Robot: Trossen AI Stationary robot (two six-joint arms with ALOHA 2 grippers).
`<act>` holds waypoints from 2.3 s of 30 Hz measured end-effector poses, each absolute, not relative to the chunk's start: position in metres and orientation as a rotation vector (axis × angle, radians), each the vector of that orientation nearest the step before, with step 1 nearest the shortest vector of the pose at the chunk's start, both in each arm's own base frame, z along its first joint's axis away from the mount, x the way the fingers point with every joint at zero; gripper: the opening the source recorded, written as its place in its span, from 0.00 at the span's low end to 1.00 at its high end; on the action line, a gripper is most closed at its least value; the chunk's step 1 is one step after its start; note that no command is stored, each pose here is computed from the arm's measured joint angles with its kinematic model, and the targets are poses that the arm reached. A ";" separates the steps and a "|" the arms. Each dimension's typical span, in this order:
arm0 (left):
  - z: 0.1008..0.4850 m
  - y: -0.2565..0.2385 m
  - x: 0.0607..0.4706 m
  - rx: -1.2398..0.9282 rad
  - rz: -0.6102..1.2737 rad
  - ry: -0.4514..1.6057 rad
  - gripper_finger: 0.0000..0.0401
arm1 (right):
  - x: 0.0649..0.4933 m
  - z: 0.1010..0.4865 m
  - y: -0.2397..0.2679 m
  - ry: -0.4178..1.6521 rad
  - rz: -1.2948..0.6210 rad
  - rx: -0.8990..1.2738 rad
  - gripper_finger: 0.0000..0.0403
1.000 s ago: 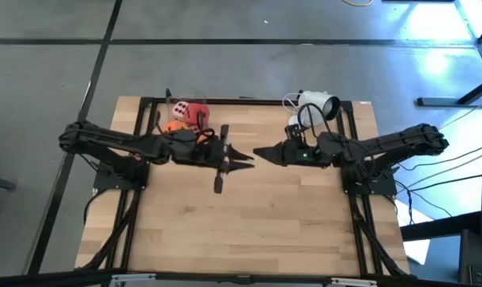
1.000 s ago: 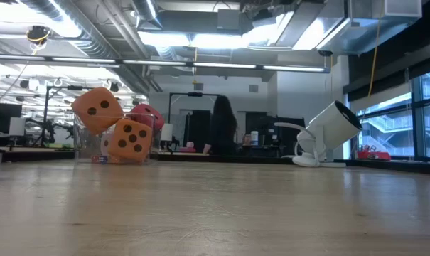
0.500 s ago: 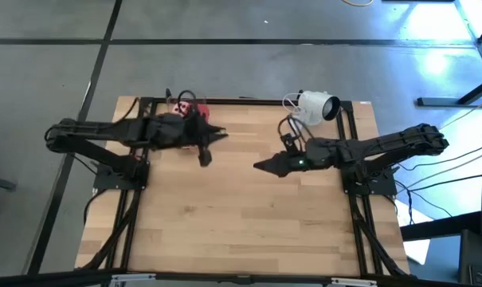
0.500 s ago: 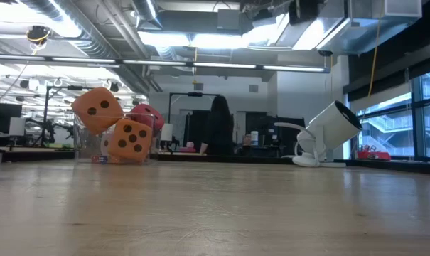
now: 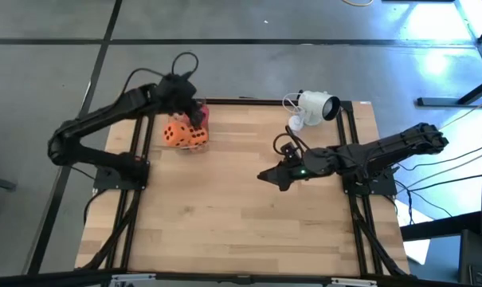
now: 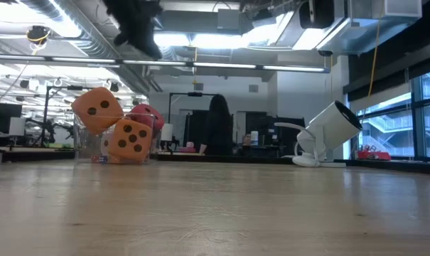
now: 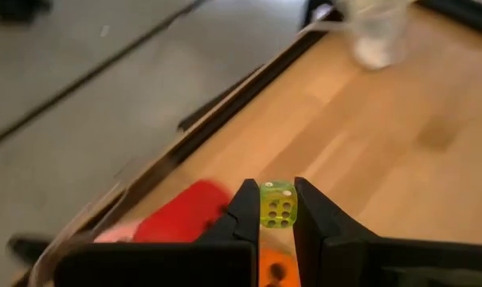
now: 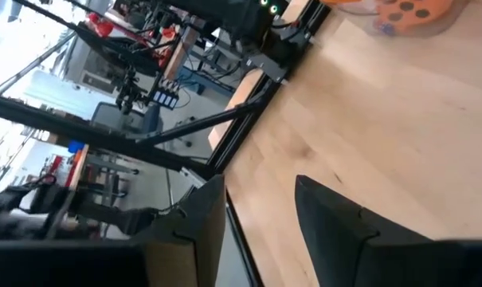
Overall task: Pick & Place Dice
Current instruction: Put the small green dice into the transparent bin
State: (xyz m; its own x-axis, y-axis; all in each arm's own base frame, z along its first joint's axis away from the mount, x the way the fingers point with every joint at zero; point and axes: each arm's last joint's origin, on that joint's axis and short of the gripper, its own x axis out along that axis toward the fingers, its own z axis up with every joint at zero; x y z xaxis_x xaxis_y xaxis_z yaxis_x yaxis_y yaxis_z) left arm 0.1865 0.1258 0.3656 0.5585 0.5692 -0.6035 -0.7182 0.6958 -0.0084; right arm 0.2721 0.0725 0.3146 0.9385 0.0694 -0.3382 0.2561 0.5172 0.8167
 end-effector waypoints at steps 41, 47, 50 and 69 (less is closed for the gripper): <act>0.260 0.209 0.143 -0.549 0.778 1.258 0.05 | 0.267 0.316 0.090 0.338 -0.105 1.058 0.37; 0.258 0.210 0.147 -0.562 0.731 1.203 0.05 | 0.267 0.318 0.090 0.327 -0.098 1.062 0.37; 0.258 0.210 0.148 -0.568 0.716 1.185 0.05 | 0.267 0.318 0.090 0.327 -0.098 1.062 0.37; 0.258 0.210 0.148 -0.574 0.709 1.181 0.05 | 0.268 0.319 0.090 0.317 -0.091 1.066 0.37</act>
